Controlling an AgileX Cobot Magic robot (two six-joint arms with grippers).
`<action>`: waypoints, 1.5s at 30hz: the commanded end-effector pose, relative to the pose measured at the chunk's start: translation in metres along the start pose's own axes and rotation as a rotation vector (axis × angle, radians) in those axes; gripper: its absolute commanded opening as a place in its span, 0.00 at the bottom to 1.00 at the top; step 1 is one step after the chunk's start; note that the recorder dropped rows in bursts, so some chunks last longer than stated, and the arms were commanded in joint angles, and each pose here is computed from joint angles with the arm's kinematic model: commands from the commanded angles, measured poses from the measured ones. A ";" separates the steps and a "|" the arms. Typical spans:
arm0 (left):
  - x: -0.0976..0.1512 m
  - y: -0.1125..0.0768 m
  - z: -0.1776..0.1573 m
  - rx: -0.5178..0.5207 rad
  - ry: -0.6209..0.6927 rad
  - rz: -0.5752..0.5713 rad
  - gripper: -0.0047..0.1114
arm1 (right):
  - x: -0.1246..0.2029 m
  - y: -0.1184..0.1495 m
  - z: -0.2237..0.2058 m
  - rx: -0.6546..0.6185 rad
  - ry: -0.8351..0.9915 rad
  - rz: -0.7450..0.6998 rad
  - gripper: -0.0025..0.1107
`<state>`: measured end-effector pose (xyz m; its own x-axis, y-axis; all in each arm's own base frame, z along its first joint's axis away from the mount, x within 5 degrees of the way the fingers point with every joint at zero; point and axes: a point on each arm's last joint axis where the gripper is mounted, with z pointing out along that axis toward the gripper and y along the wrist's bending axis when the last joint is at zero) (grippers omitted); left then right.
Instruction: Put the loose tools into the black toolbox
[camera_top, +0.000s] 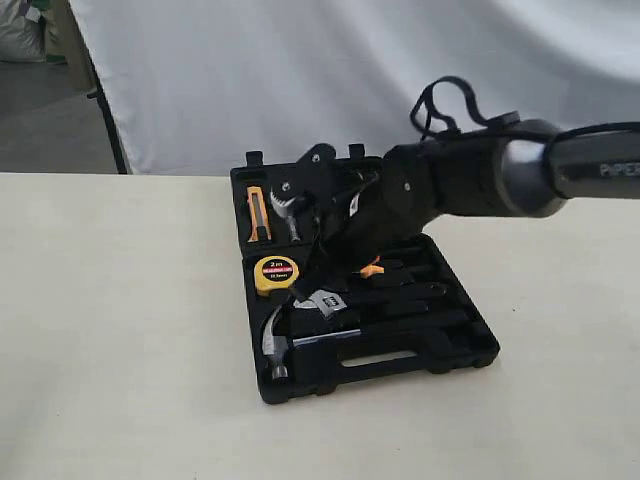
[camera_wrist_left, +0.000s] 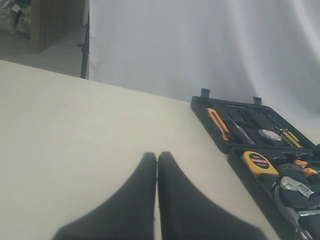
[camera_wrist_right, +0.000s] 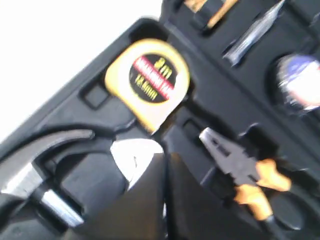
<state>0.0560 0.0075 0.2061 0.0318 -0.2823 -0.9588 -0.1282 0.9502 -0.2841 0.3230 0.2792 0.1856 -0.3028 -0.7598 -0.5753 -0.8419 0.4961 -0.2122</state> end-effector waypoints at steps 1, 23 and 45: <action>-0.002 0.001 0.000 -0.021 -0.020 0.000 0.05 | -0.014 -0.007 -0.042 0.024 -0.054 0.029 0.02; -0.002 0.001 0.000 -0.021 -0.020 0.000 0.05 | 0.107 0.043 -0.185 0.194 -0.636 0.373 0.02; -0.002 0.001 0.000 -0.021 -0.020 0.000 0.05 | 0.197 0.081 -0.223 0.221 -0.834 0.407 0.02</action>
<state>0.0560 0.0075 0.2061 0.0318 -0.2823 -0.9588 -0.1282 0.9502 -0.2841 0.1033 0.0833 0.2348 -0.0911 -0.0369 -0.9952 -0.6157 0.7875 0.0272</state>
